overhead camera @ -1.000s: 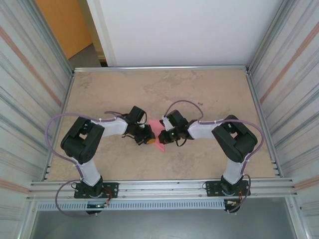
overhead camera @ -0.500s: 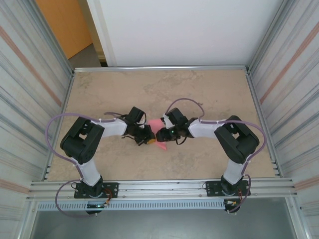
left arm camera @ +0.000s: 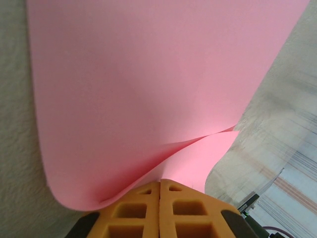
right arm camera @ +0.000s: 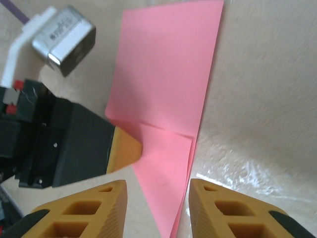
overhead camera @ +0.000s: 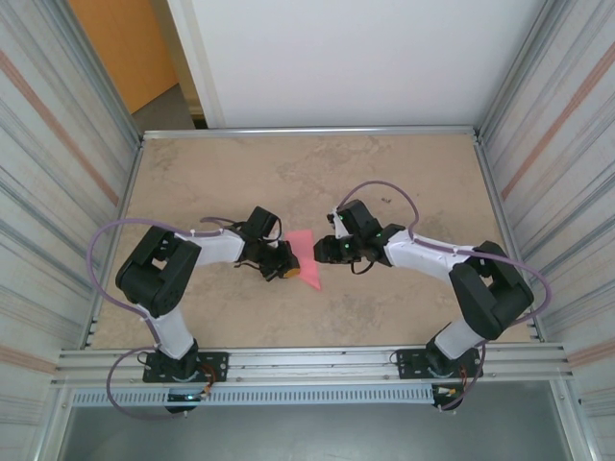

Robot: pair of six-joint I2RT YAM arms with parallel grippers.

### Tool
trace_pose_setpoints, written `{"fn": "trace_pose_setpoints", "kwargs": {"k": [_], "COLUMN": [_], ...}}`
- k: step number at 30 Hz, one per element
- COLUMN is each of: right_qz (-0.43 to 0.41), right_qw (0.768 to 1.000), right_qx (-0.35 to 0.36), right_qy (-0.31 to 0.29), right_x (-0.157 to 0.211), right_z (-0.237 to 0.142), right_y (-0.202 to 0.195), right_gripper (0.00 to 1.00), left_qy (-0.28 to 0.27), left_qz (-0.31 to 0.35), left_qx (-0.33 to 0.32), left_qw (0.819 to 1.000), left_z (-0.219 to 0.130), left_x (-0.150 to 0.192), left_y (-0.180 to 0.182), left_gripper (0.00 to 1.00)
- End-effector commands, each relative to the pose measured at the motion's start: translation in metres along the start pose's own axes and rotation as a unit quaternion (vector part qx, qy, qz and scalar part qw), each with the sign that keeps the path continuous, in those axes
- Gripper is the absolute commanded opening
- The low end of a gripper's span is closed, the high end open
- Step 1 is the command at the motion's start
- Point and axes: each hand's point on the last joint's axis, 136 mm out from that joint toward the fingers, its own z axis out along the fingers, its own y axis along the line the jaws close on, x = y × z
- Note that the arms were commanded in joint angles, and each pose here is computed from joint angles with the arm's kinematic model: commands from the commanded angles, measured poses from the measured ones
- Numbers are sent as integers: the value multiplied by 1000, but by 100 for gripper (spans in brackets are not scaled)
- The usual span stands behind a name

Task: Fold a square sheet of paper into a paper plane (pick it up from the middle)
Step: Third fold the triangle at the center of the table.

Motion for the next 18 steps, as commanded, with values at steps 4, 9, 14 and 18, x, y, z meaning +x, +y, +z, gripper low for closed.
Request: {"fn": "trace_pose_setpoints", "kwargs": {"k": [4, 9, 14, 18], "right_qz": [-15, -26, -25, -23], "right_qw": [998, 995, 993, 992], "right_qx": [-33, -48, -61, -61], "right_qy": [53, 79, 97, 105], "right_x": [25, 31, 37, 37], "right_z": [15, 26, 39, 45], "right_y": [17, 25, 31, 31], "right_gripper": [33, 20, 11, 7], "left_qy": [2, 4, 5, 5], "left_qz": [-40, -39, -41, -41], "left_qx": [-68, -68, -70, -70], "left_qw": [997, 997, 997, 997], "left_z": [9, 9, 10, 10], "left_x": [7, 7, 8, 8], "left_y": [44, 44, 45, 45], "left_gripper": [8, 8, 8, 7]}}
